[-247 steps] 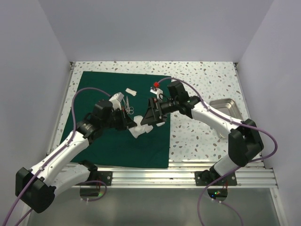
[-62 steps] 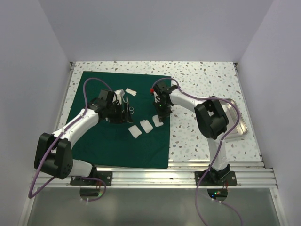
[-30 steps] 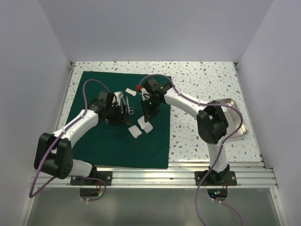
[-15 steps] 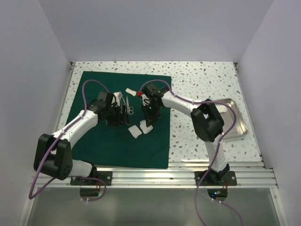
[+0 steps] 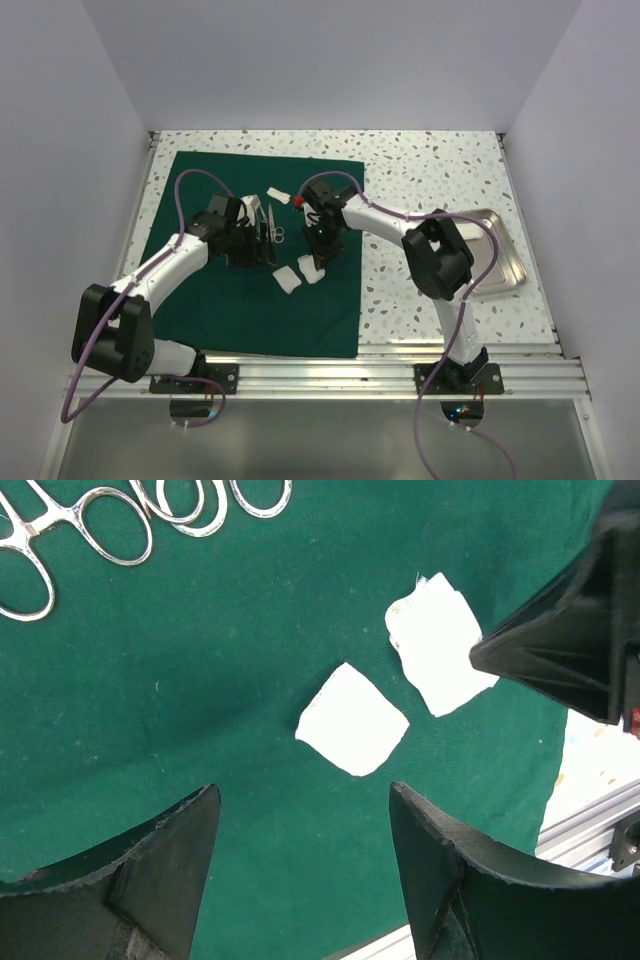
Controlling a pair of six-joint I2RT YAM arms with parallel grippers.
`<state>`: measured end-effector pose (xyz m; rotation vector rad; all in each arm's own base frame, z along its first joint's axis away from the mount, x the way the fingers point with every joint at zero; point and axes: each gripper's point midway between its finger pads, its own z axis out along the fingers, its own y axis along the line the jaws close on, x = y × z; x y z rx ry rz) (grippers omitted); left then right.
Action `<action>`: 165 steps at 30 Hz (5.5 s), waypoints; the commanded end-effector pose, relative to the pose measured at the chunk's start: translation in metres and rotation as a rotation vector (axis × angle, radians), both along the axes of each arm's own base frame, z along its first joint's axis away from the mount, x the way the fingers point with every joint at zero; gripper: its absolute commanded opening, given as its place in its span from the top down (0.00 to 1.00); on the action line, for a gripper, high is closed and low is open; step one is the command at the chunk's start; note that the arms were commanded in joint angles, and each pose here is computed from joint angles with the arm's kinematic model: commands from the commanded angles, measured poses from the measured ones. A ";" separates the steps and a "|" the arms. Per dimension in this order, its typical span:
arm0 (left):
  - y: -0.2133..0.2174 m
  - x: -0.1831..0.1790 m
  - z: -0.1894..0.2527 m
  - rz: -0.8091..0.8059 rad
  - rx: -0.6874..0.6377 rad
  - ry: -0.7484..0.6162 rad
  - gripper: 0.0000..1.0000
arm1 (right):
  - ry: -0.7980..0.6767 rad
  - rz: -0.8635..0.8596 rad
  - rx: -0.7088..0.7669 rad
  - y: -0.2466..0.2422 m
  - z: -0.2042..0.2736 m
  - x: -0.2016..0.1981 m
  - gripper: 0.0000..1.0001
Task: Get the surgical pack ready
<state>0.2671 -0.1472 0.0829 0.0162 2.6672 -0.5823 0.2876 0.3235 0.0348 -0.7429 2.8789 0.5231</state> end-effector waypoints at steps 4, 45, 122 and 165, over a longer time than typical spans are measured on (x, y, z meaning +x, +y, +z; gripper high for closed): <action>0.002 0.002 0.005 0.004 -0.011 -0.019 0.28 | -0.037 0.015 -0.002 0.002 0.013 0.010 0.73; 0.007 0.002 0.004 0.028 -0.006 -0.023 0.28 | -0.101 0.000 0.030 0.011 0.059 0.024 1.00; 0.069 0.008 0.001 0.227 0.150 -0.034 0.27 | 0.071 0.075 0.089 0.061 0.018 -0.020 0.73; 0.068 0.003 -0.003 0.227 0.118 -0.021 0.27 | 0.130 0.083 -0.018 0.058 -0.021 -0.043 0.76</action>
